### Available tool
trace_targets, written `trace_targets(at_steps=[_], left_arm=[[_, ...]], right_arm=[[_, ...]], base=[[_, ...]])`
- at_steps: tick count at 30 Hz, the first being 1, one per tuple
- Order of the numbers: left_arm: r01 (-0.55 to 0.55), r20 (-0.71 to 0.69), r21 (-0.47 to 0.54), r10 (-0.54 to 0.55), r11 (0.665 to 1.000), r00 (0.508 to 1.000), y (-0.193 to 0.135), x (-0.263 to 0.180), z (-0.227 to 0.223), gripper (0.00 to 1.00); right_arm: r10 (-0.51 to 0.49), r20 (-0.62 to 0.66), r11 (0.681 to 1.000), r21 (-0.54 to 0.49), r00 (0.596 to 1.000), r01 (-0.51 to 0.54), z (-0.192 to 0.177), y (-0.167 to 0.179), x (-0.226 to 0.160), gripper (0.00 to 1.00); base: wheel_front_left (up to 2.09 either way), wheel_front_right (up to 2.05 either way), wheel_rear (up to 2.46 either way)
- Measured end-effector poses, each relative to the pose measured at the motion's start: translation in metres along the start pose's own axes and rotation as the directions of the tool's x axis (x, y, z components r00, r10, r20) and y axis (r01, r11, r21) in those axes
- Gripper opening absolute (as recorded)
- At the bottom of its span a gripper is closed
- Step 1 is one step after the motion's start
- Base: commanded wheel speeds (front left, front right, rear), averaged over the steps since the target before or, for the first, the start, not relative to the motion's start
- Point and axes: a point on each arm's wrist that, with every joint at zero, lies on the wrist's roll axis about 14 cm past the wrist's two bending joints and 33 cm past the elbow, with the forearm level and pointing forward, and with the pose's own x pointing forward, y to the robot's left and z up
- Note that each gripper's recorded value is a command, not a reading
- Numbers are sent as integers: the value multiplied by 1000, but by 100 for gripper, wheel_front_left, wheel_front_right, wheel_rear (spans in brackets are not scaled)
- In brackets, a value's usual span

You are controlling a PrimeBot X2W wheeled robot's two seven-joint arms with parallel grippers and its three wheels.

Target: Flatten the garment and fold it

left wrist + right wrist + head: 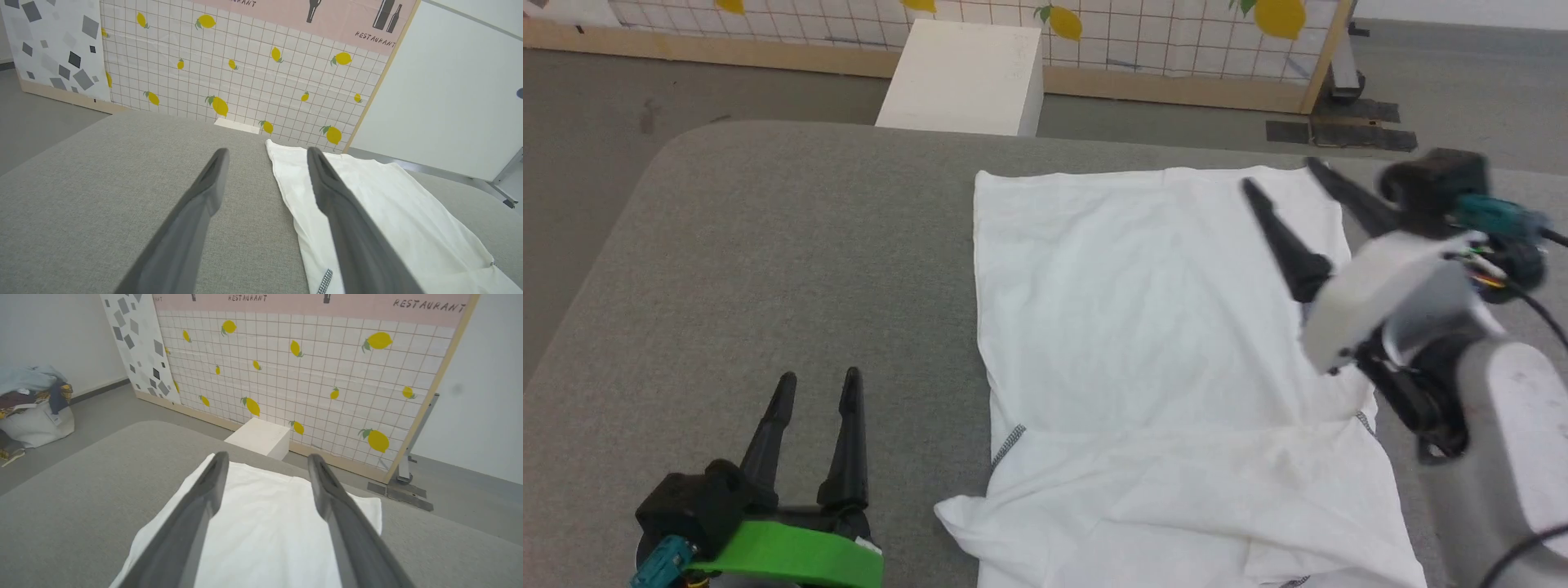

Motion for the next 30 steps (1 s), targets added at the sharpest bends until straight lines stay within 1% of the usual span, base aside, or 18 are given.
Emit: trace_targets(at_steps=[2,5,8,12,15,17,20,23,25,28,30], left_arm=[[13,0,0,-13,1000,1000,-3,2,0,100],[23,1,0,-23,1000,1000,-7,4,-1,100],[38,1,-2,-38,999,999,-12,5,-4,100],[32,-31,16,-31,999,999,-11,2,-15,100],[16,-31,18,-16,1000,999,-9,5,-17,100],[28,-25,25,-28,999,999,-11,8,-16,100],[100,-4,77,-100,992,995,-20,29,-4,100],[184,48,146,-192,972,980,-31,66,27,100],[233,53,214,-250,949,967,-37,89,45,100],[277,62,304,-309,912,949,-44,128,75,100],[291,67,327,-329,899,942,-47,156,91,100]], right_arm=[[-113,46,993,-29,993,114,4,-30,-22,100],[-224,93,972,-55,970,230,2,-54,-52,100],[-310,126,947,-50,942,318,-4,-69,-78,100],[-402,106,912,-42,909,408,-29,-82,-109,100],[-428,82,902,-34,900,431,-43,-85,-122,100],[-428,74,902,-16,901,431,-48,-85,-124,100],[-418,68,908,-3,906,419,-53,-83,-121,100],[-409,76,912,-2,909,411,-51,-83,-114,100],[-403,88,914,-3,911,405,-48,-83,-108,100],[-390,97,920,-2,916,392,-47,-83,-97,100],[-380,89,925,1,921,381,-51,-83,-90,100]], base=[[0,0,0],[0,0,0],[0,0,0],[0,0,0],[0,0,0],[0,0,0],[0,0,0],[0,0,0],[0,0,0],[0,0,0],[0,0,0]])
